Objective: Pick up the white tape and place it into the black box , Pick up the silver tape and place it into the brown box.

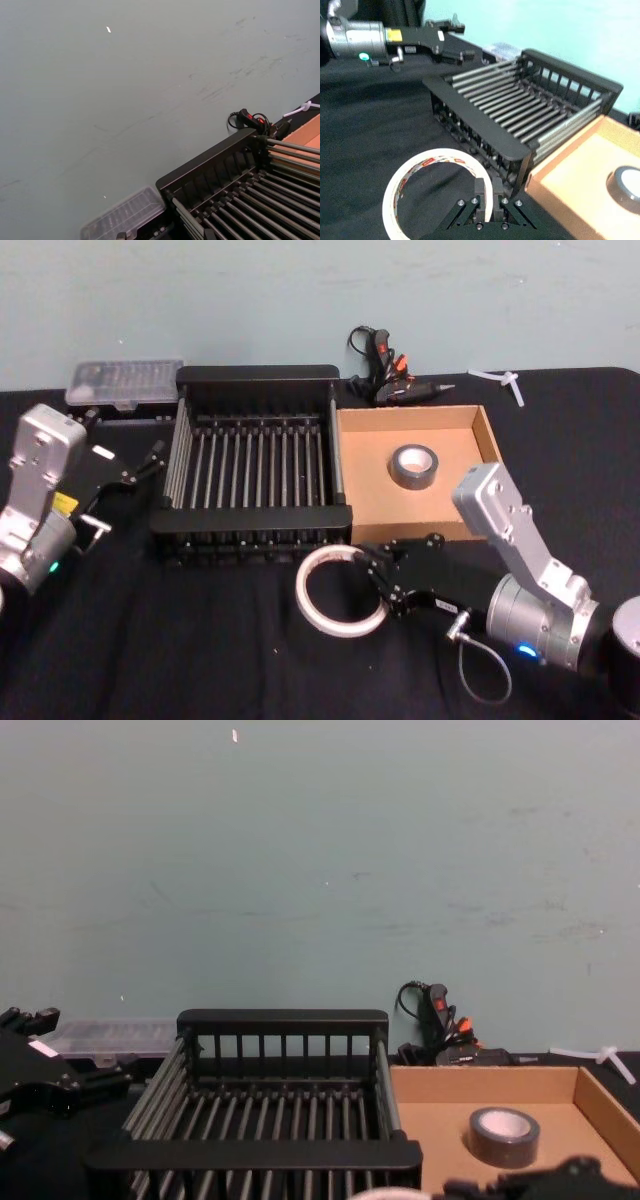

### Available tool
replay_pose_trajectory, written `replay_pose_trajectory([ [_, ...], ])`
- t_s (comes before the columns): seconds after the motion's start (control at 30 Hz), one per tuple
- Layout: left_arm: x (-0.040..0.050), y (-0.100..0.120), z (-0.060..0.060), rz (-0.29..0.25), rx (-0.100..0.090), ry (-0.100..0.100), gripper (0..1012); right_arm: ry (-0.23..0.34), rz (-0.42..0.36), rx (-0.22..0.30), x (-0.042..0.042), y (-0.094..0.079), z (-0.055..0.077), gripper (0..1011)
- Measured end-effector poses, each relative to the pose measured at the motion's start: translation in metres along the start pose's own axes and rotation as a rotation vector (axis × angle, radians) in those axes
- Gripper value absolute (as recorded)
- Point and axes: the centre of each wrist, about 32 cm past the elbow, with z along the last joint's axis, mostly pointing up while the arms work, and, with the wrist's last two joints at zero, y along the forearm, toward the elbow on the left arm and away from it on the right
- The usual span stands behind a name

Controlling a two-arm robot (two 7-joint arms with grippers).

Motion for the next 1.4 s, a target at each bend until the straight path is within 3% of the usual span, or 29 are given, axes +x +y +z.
replay_pose_trajectory([
  [0.27,0.0000,0.000,0.000,0.000,0.000,0.000,1001,-0.021,-0.001,0.057,0.0078,0.001,0.015,94],
  [0.63,0.0000,0.000,0.000,0.000,0.000,0.000,1001,-0.057,-0.025,0.135,0.0272,0.013,0.039,94],
  [0.87,0.0000,0.000,0.000,0.000,0.000,0.000,1001,-0.071,-0.039,0.145,0.0388,0.032,0.049,94],
  [1.4,0.0000,0.000,0.000,0.000,0.000,0.000,1001,-0.084,-0.106,0.162,0.0551,0.085,0.065,94],
])
